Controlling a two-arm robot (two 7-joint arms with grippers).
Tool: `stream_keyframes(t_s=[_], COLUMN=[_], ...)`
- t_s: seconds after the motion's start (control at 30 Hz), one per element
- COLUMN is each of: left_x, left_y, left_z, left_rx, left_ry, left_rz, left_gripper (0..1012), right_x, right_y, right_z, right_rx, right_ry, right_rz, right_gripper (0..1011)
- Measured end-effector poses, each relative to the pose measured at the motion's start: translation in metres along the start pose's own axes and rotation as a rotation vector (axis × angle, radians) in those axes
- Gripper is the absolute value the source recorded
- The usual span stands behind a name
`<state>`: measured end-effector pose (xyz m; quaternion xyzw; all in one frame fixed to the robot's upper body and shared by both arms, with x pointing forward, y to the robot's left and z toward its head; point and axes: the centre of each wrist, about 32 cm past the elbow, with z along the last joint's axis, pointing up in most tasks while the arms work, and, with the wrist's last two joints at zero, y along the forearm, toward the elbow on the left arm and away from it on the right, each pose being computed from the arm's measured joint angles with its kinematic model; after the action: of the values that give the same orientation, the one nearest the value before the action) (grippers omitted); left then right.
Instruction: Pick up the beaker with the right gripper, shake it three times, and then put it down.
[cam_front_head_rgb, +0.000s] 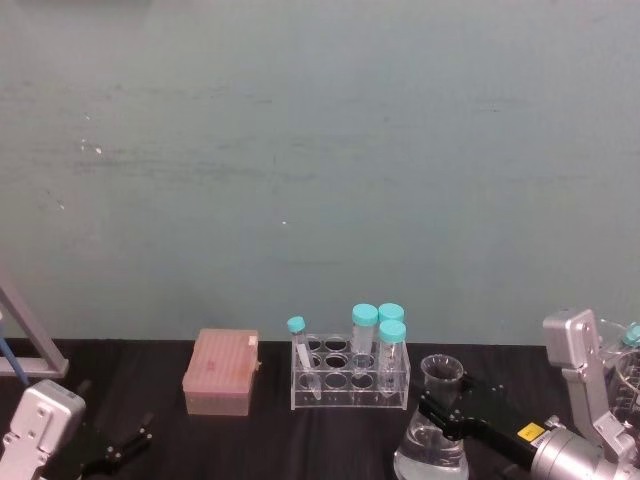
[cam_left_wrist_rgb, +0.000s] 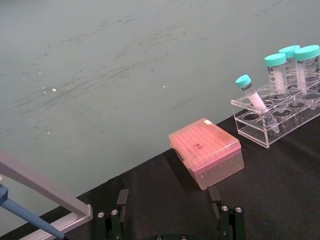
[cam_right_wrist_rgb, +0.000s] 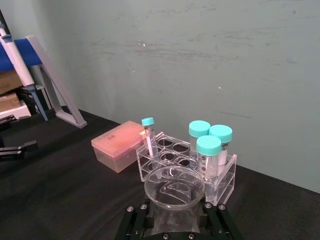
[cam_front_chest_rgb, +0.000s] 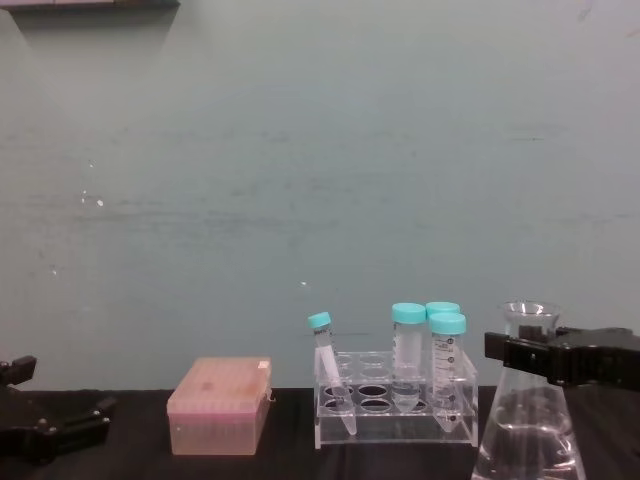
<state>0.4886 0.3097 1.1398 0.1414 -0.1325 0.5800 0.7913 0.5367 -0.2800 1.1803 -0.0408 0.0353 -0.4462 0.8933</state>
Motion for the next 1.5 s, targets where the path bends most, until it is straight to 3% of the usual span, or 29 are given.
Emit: stream_keyframes(t_s=[1.5], left_x=[0.0], left_y=[0.0], left_z=[0.0], left_rx=[0.0], left_ry=[0.0], left_rz=[0.0], left_gripper=[1000], right_x=[-0.0019], right_y=[-0.0008], right_z=[-0.005], right_rx=[-0.005], right_ry=[-0.002], right_rz=[-0.003], right_gripper=[458])
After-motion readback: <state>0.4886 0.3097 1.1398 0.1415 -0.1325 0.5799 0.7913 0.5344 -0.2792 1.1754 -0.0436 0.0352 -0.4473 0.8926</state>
